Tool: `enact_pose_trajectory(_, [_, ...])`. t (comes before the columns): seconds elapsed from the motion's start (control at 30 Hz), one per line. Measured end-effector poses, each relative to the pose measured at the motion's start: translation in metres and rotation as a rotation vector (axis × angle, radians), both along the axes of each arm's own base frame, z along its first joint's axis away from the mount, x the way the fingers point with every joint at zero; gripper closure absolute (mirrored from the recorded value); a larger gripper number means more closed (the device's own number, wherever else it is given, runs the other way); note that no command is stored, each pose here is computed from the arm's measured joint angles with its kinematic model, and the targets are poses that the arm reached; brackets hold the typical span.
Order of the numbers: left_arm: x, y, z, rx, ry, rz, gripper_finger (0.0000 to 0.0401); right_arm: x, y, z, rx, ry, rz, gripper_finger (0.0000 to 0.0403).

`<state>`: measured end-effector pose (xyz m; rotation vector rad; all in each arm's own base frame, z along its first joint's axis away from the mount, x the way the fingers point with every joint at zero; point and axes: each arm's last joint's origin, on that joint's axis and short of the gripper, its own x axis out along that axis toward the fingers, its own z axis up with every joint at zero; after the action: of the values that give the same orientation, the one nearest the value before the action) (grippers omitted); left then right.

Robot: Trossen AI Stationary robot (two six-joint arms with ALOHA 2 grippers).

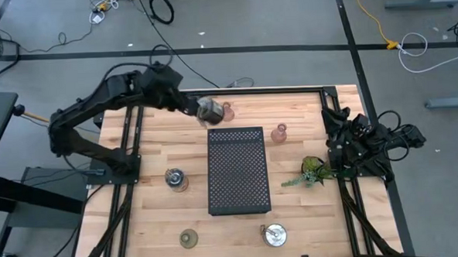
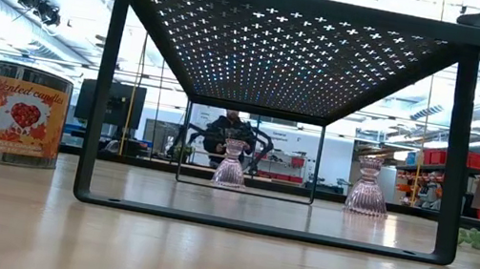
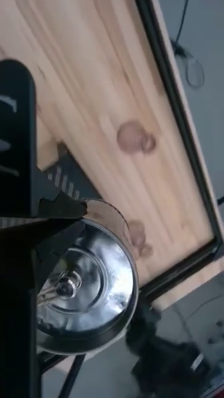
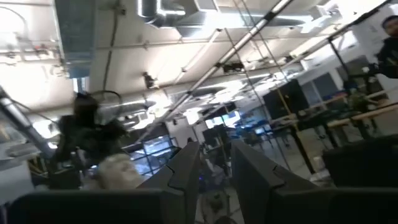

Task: Pick & Place candle stick holders
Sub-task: Put the top brown scented candle on the shelf

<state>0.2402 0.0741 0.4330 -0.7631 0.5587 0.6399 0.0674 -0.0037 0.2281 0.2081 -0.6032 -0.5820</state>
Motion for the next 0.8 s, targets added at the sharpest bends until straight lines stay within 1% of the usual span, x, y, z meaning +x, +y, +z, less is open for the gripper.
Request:
enact_pose_trajectory(0.07, [0.014, -0.009, 0.003, -0.003, 0.028, -0.035, 0.0400, 0.000, 0.000, 0.000, 0.004, 0.000, -0.004, 0.0309])
enact_pose_trajectory(0.13, [0.027, -0.017, 0.000, -0.028, 0.097, -0.065, 0.0401, 0.000, 0.000, 0.000, 0.008, -0.006, -0.003, 0.0309])
enact_pose_trajectory(0.27, [0.061, -0.033, -0.012, -0.074, 0.196, -0.152, 0.0401, 0.000, 0.000, 0.000, 0.006, -0.007, 0.000, 0.0309])
enact_pose_trajectory(0.37, [0.077, -0.045, -0.024, -0.103, 0.315, -0.209, 0.0401, 0.000, 0.000, 0.000, -0.005, -0.009, 0.011, 0.0309])
enact_pose_trajectory(0.43, [0.087, -0.051, -0.031, -0.098, 0.368, -0.245, 0.0401, 0.000, 0.001, 0.001, -0.013, -0.011, 0.021, 0.0309])
enact_pose_trajectory(0.57, [0.093, -0.053, -0.041, -0.094, 0.452, -0.250, 0.0401, 0.000, 0.001, 0.001, -0.018, -0.013, 0.026, 0.0309])
enact_pose_trajectory(0.73, [0.095, -0.046, -0.042, -0.048, 0.452, -0.226, 0.0401, 0.000, 0.001, 0.001, -0.019, -0.012, 0.027, 0.0309])
enact_pose_trajectory(0.8, [0.094, -0.042, -0.042, -0.053, 0.458, -0.217, 0.0401, 0.000, 0.001, 0.001, -0.019, -0.012, 0.027, 0.0309])
